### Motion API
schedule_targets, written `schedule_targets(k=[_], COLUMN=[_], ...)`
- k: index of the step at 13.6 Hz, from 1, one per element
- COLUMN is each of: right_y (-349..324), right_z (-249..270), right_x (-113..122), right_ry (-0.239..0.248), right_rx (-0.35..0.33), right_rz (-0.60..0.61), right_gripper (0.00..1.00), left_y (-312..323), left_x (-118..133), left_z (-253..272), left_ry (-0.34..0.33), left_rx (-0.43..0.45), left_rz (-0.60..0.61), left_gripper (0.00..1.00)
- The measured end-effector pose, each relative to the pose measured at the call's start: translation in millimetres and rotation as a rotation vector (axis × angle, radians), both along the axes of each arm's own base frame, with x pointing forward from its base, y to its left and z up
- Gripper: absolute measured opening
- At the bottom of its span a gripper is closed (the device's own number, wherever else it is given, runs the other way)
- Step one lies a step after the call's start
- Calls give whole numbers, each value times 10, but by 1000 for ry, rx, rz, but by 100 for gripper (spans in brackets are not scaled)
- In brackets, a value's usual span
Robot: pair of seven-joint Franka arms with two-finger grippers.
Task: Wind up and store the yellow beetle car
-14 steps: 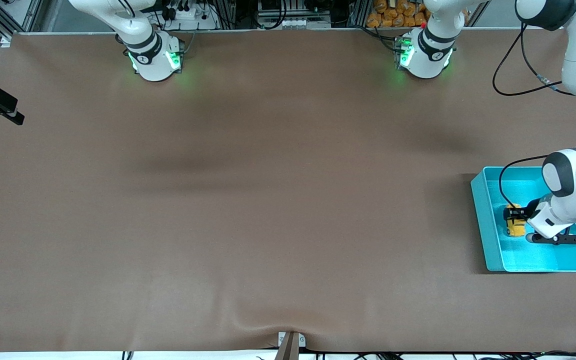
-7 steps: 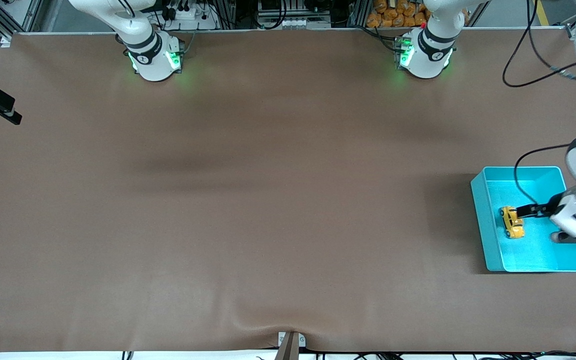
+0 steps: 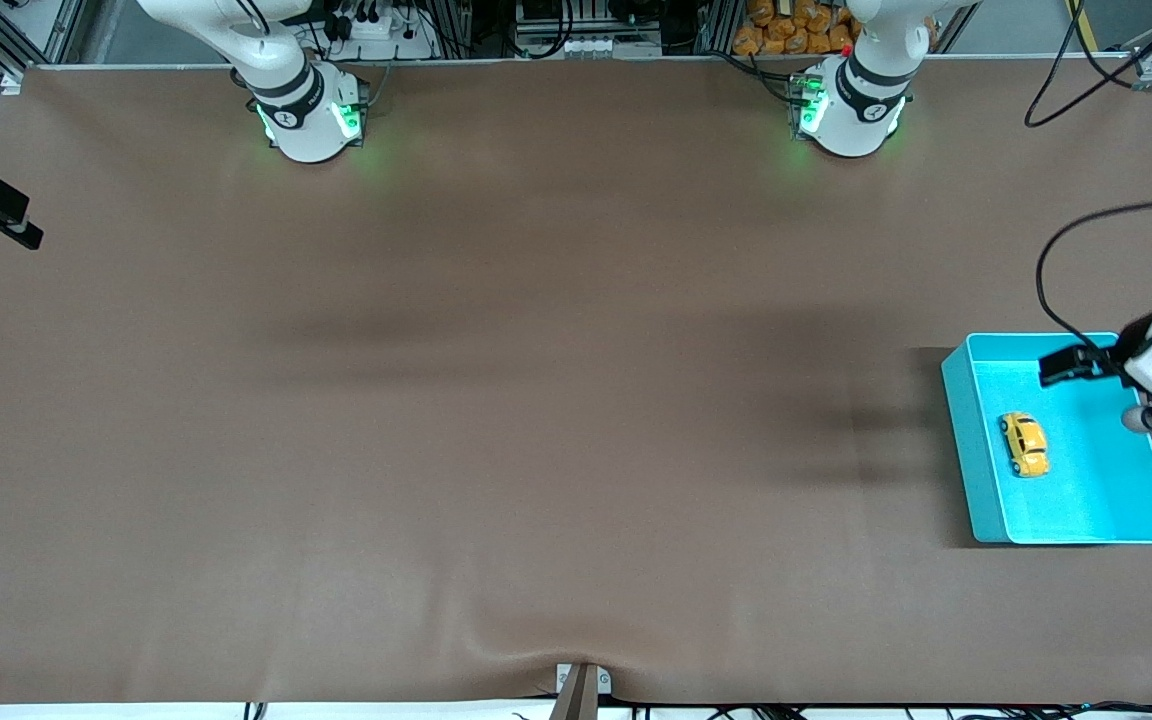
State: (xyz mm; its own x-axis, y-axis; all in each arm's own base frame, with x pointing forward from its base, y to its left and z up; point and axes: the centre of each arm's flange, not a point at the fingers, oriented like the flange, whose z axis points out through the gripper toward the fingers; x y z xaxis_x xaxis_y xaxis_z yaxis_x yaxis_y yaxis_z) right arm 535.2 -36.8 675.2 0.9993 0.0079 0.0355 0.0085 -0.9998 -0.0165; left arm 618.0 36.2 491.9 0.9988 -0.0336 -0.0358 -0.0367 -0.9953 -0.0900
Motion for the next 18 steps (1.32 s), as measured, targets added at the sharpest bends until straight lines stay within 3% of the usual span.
schedule_targets(k=[4,8,12,18], right_y=[-1,-1,-1,-13], right_z=[-2,-2,-3,4], right_x=[0,0,-2,-8], right_ry=[1,1,2,3], right_rx=[0,0,0,0], right_rz=[0,0,0,-2], right_gripper=[100,100,100,100], left_y=[-727,-726,-821,-822], left_x=[-494,-885,-1030,-1004], left_z=[831,1295,1458,1545], left_ry=[-14,-5,39,31], left_rx=[-5,-58,-70,-76], left_rz=[-20,6,-10,-29], left_gripper=[100,100,100,100])
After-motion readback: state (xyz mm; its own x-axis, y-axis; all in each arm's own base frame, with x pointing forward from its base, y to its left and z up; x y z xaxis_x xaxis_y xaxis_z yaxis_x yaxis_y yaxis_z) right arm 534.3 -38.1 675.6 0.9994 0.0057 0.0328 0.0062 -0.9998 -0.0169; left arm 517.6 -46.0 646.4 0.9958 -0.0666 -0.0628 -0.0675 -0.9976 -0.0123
